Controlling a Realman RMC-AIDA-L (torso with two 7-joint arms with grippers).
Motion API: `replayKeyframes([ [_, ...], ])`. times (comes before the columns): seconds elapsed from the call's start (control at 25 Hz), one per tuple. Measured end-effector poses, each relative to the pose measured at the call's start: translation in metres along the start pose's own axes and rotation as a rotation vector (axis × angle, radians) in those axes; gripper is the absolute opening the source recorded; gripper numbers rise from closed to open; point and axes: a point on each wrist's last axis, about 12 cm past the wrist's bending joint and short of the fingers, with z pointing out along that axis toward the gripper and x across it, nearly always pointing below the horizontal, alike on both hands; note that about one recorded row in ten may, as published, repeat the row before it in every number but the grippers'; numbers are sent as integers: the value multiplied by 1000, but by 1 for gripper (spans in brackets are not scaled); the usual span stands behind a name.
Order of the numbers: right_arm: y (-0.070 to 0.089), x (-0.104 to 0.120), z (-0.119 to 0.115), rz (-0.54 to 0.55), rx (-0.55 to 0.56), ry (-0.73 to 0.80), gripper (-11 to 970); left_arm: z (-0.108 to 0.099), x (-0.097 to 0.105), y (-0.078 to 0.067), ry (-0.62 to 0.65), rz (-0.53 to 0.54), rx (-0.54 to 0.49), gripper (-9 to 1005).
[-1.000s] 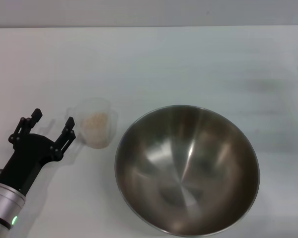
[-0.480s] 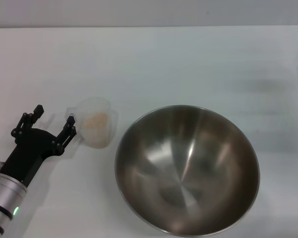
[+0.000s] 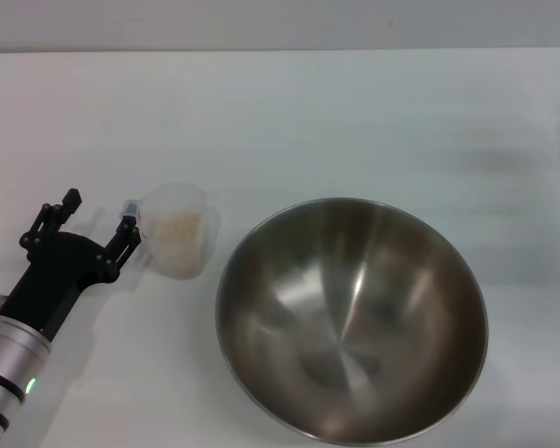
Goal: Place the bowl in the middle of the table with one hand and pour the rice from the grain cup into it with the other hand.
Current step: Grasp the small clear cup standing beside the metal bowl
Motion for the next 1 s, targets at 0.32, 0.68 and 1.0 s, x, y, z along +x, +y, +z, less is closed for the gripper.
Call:
replayKeyframes([
  [0.32, 1, 0, 3, 1, -5, 3, 361, 1, 0, -2, 4, -6, 5, 749],
  [0.68, 1, 0, 3, -2, -5, 4, 361, 2, 0, -3, 4, -5, 12, 411],
  [1.0, 1, 0, 4, -2, -4, 2, 360, 3, -1, -5, 2, 13, 22, 81],
])
